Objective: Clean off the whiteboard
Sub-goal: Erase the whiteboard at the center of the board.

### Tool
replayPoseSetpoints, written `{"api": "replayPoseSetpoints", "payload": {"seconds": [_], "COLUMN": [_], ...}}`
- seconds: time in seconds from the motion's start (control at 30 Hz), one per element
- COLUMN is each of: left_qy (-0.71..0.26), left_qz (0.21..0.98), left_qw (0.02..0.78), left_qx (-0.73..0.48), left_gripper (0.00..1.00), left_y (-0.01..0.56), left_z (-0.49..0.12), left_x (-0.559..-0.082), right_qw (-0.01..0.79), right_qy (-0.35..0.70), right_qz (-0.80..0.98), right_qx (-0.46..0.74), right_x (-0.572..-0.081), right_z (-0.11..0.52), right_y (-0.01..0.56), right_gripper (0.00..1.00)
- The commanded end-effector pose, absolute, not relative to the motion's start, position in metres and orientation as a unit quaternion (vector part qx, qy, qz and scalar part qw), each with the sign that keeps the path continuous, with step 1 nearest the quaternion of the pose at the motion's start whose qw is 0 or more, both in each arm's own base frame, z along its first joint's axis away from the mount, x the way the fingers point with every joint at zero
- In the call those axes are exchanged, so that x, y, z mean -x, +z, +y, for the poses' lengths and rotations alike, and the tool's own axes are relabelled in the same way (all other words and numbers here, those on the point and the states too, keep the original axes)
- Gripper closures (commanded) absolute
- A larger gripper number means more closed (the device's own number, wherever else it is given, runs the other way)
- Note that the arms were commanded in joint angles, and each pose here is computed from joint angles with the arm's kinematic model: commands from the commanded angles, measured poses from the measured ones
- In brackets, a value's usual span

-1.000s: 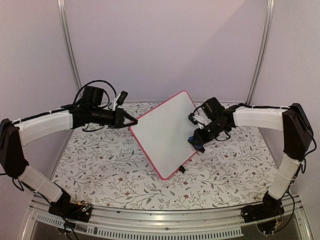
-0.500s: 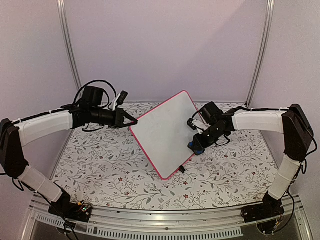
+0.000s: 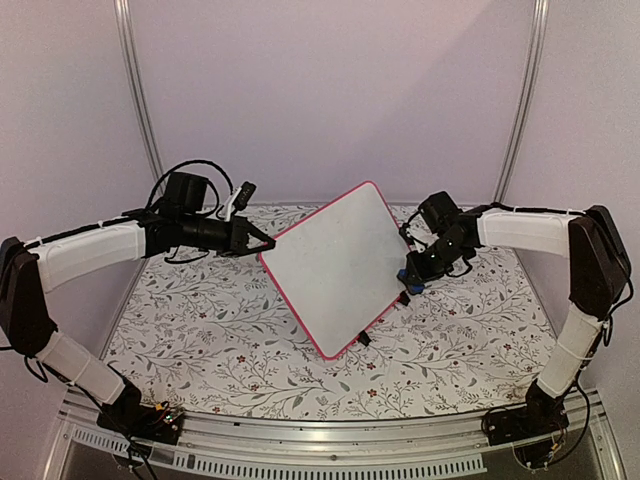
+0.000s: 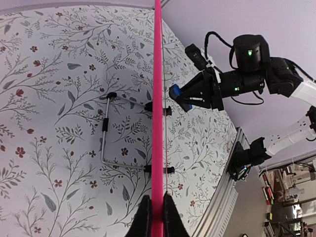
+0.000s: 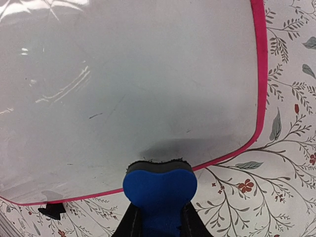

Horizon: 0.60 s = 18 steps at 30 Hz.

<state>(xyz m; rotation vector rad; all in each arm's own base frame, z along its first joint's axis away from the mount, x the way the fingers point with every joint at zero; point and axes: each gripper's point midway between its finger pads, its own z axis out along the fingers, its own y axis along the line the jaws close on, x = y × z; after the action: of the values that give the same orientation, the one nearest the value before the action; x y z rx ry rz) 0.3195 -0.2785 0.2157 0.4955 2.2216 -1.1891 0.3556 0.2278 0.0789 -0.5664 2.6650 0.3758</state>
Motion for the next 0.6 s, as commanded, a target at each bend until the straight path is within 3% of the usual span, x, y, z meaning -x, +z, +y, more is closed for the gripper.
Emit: {"api": "replayPoseSetpoints", "payload": {"seconds": [0.0,0.3,0.57], "left_qy": [-0.452,-0.452,-0.452], "left_qz": [0.811,0.810,0.811], "left_qw": [0.306,0.308,0.305], "left_qx": [-0.212,-0.213,-0.212], "left_gripper": [1.00,1.00,1.00], "left_y": [0.230,0.232,0.229], "left_z": [-0.283,-0.283,-0.283], "left_x": [-0.315,-0.314,-0.315], "right_qw": [0.181,0.155,0.207], "right_qy": [0.120,0.118,0.137], "right_qz": [0.954,0.957,0.945], "right_qx": [0.207,0.213,0.214], "right_x": [-0.355,-0.347,-0.377], "right_z": [0.224,0.222,0.241], "right_y": [0.077,0.057,0.075], "right_gripper": [1.00,1.00,1.00]}}
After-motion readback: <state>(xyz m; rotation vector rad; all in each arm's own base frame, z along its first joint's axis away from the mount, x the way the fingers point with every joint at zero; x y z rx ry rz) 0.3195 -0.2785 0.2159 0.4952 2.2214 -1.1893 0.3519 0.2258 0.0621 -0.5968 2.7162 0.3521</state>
